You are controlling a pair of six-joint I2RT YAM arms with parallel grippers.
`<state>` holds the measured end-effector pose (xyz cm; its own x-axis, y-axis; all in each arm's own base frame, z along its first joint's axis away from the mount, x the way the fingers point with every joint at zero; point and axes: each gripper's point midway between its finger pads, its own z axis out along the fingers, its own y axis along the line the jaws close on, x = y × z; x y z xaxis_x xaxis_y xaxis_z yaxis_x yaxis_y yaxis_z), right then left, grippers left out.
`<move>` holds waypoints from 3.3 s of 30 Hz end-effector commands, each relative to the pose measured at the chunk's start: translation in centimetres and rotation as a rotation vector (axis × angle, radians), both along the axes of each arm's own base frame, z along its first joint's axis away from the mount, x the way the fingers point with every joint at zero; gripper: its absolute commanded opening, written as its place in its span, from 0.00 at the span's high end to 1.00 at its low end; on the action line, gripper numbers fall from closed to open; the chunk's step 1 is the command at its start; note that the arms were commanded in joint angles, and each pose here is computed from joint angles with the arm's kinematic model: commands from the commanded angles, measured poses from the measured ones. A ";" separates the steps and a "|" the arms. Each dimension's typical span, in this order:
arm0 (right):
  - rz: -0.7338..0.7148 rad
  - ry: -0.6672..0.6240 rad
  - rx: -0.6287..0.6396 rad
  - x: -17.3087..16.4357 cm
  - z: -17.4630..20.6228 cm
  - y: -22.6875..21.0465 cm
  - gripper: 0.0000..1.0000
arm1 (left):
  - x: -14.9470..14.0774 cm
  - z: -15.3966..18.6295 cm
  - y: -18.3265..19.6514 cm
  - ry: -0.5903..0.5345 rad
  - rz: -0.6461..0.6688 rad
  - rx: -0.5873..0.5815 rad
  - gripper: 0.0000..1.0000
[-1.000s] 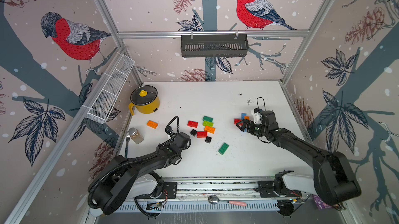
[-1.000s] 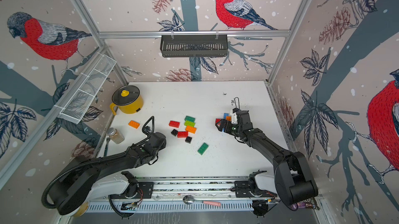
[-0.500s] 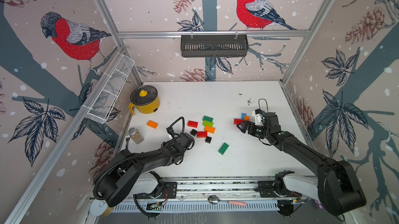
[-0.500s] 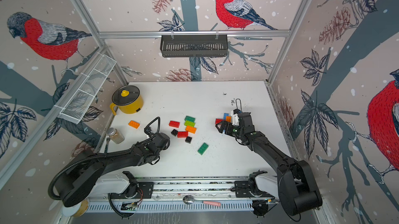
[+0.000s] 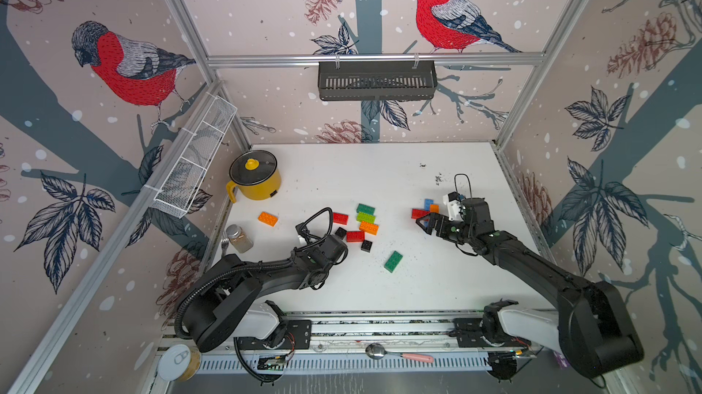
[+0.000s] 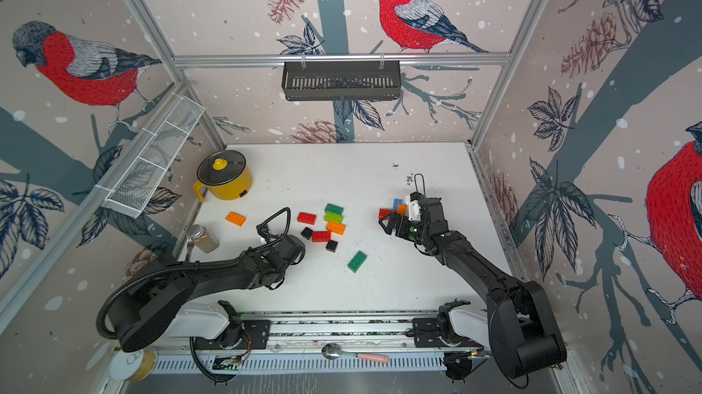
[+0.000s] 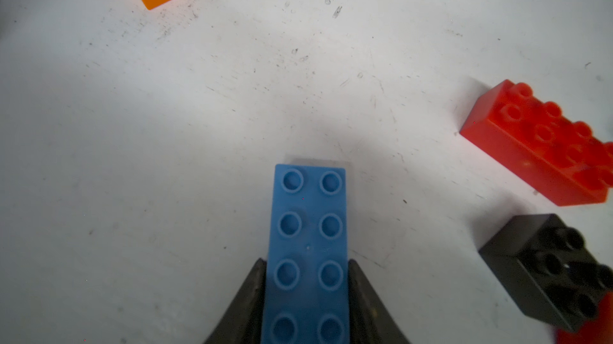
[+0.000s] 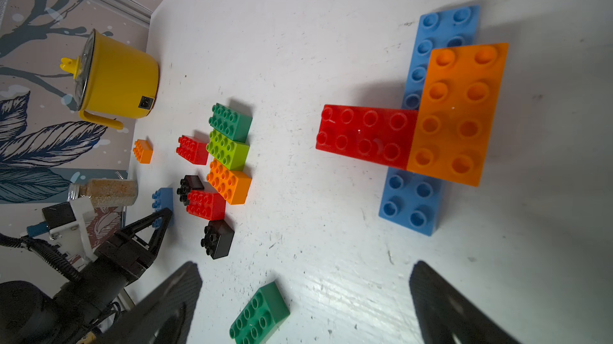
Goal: Assemble a small pinwheel with lego
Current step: Pick up the lego brick from the center of the board, then assemble the lego brick with the lego brick.
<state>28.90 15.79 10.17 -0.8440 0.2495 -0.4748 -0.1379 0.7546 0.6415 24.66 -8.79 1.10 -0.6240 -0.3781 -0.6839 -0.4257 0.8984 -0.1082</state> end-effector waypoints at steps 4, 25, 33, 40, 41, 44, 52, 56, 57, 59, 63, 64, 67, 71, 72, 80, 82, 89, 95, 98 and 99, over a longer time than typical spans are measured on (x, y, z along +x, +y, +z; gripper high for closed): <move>0.008 -0.034 0.006 0.3 0.6 0.1 0.01 | -3.5 -2.5 0.4 0.175 -0.006 0.004 0.61; -0.122 0.019 -0.044 3.3 -3.1 -2.0 0.01 | -0.9 5.6 -2.6 -0.051 -0.238 -0.084 0.87; -0.095 0.017 -0.017 4.7 -3.3 0.3 0.01 | -0.5 13.3 -10.3 -0.259 -0.686 -0.252 0.88; -0.073 0.002 0.001 5.1 -2.9 2.2 0.01 | -0.8 13.5 -16.4 -0.224 -0.965 -0.301 0.89; -0.074 0.006 -0.003 5.2 -2.9 2.2 0.01 | -0.6 13.5 -17.1 -0.220 -0.987 -0.298 0.89; -0.119 0.007 -0.011 5.1 -2.5 1.0 0.01 | -0.2 13.3 -19.3 -0.234 -1.068 -0.279 0.91; -0.168 0.011 -0.031 4.4 -0.8 -3.0 0.01 | 2.6 10.7 -25.0 -0.199 -1.180 -0.157 0.95; -0.171 0.041 -0.056 4.4 -1.2 -3.6 0.01 | 4.4 9.4 -27.5 -0.180 -1.184 -0.126 0.97; -0.183 0.044 -0.068 4.5 -1.4 -3.9 0.01 | 4.8 9.3 -28.0 -0.176 -1.182 -0.127 0.98; -0.200 0.044 -0.069 4.7 -1.7 -4.4 0.01 | 5.5 8.9 -29.1 -0.173 -1.168 -0.126 0.98; -0.172 0.052 -0.045 5.2 -2.0 -3.8 0.01 | 6.2 7.9 -31.1 -0.150 -1.158 -0.107 1.00; -0.174 0.053 -0.047 5.3 -2.2 -3.8 0.01 | 6.2 7.5 -31.6 -0.143 -1.159 -0.095 1.00; -0.162 0.054 -0.052 5.4 -2.4 -3.7 0.01 | 6.1 6.7 -32.8 -0.128 -1.161 -0.095 1.00; -0.154 0.056 -0.057 5.4 -2.7 -3.7 0.01 | 6.6 5.7 -33.7 -0.103 -1.137 -0.102 1.00; -0.155 0.057 -0.058 5.5 -2.7 -3.7 0.01 | 6.6 5.4 -33.8 -0.092 -1.133 -0.097 1.00; -0.158 0.067 -0.082 5.9 -3.3 -3.6 0.01 | 7.5 4.6 -34.8 -0.073 -1.115 -0.100 1.00; -0.157 0.063 -0.088 6.0 -3.3 -3.6 0.00 | 7.6 4.5 -35.0 -0.071 -1.113 -0.105 1.00; -0.165 0.078 -0.112 6.2 -4.1 -3.8 0.02 | 8.0 3.9 -35.4 -0.052 -1.089 -0.101 1.00; -0.163 0.089 -0.128 6.4 -4.7 -3.7 0.03 | 8.4 3.7 -35.4 -0.048 -1.066 -0.096 1.00; -0.163 0.098 -0.149 6.5 -5.1 -3.7 0.05 | 8.5 3.5 -35.3 -0.039 -1.060 -0.080 1.00; -0.166 0.099 -0.157 6.5 -5.2 -3.7 0.05 | 8.6 3.4 -35.2 -0.036 -1.059 -0.076 1.00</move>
